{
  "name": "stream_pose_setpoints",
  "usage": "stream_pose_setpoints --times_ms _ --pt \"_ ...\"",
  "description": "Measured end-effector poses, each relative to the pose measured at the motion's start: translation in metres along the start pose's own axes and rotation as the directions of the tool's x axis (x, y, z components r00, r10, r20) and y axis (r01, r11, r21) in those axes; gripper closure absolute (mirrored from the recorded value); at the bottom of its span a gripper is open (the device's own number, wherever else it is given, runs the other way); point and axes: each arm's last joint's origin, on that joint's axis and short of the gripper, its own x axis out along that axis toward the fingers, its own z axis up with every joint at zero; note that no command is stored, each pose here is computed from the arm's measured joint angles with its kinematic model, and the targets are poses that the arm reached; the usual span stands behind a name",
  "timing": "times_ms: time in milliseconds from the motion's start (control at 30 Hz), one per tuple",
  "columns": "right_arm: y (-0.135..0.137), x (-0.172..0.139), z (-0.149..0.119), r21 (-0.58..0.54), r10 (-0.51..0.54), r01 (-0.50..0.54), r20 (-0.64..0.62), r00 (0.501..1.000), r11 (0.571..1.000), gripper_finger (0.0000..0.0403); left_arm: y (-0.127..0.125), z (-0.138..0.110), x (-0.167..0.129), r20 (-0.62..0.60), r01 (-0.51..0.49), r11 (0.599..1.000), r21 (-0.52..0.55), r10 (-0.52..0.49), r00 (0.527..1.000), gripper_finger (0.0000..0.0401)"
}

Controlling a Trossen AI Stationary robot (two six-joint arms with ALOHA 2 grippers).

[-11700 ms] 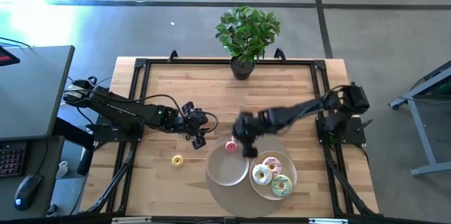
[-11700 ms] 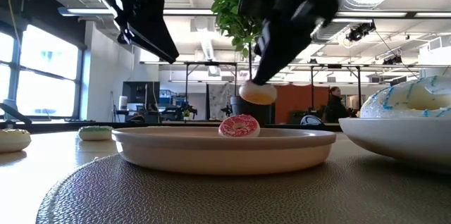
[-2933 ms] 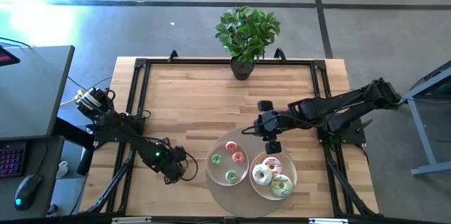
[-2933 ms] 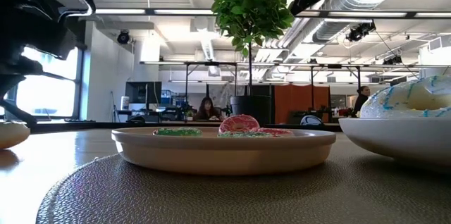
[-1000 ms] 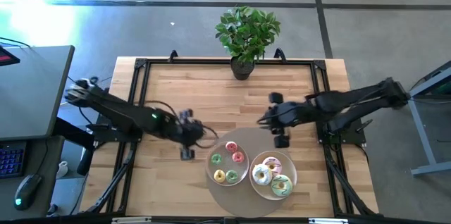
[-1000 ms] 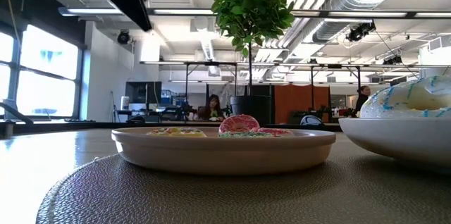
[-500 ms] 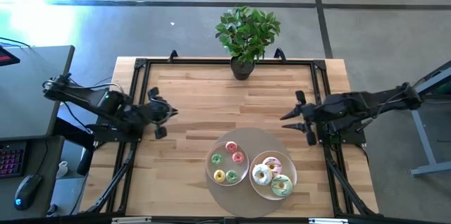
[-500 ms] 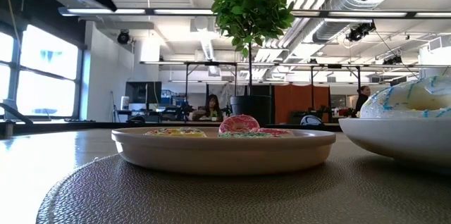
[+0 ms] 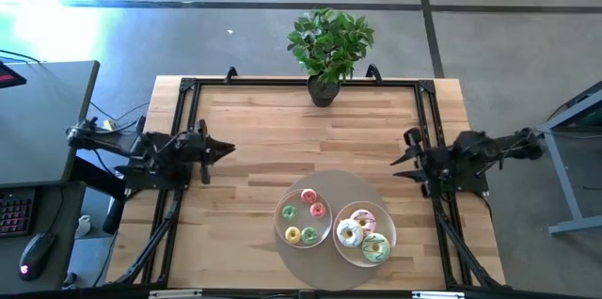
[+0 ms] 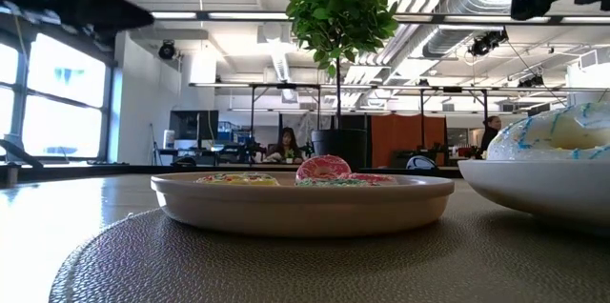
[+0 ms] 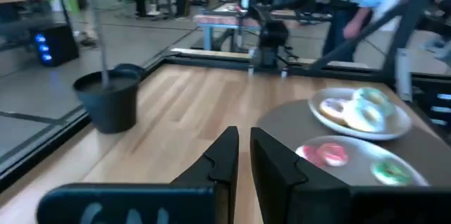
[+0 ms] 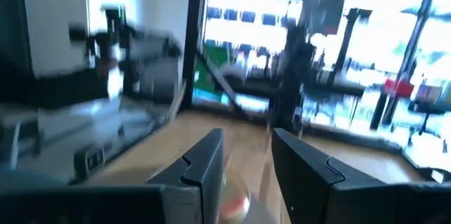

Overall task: Pick & Place donuts
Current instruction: Return to Home Position

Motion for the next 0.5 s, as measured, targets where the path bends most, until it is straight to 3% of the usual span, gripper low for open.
stream_pose_setpoints --times_ms 100,267,500 --pt "0.000 -0.008 0.005 0.009 -0.011 0.010 0.079 0.997 1.000 0.0284 0.005 -0.021 0.002 0.006 -0.039 0.999 -0.014 0.039 0.999 0.0367" --pt "0.000 -0.010 0.005 0.065 -0.008 0.002 0.088 0.996 0.998 0.0284 0.007 -0.046 0.012 0.089 0.052 0.998 -0.026 -0.049 0.995 0.0367" --pt "0.002 0.000 -0.015 0.070 -0.014 0.004 0.144 0.990 0.998 0.0284 0.013 -0.053 0.016 0.091 0.039 0.999 -0.024 -0.036 0.995 0.0367"
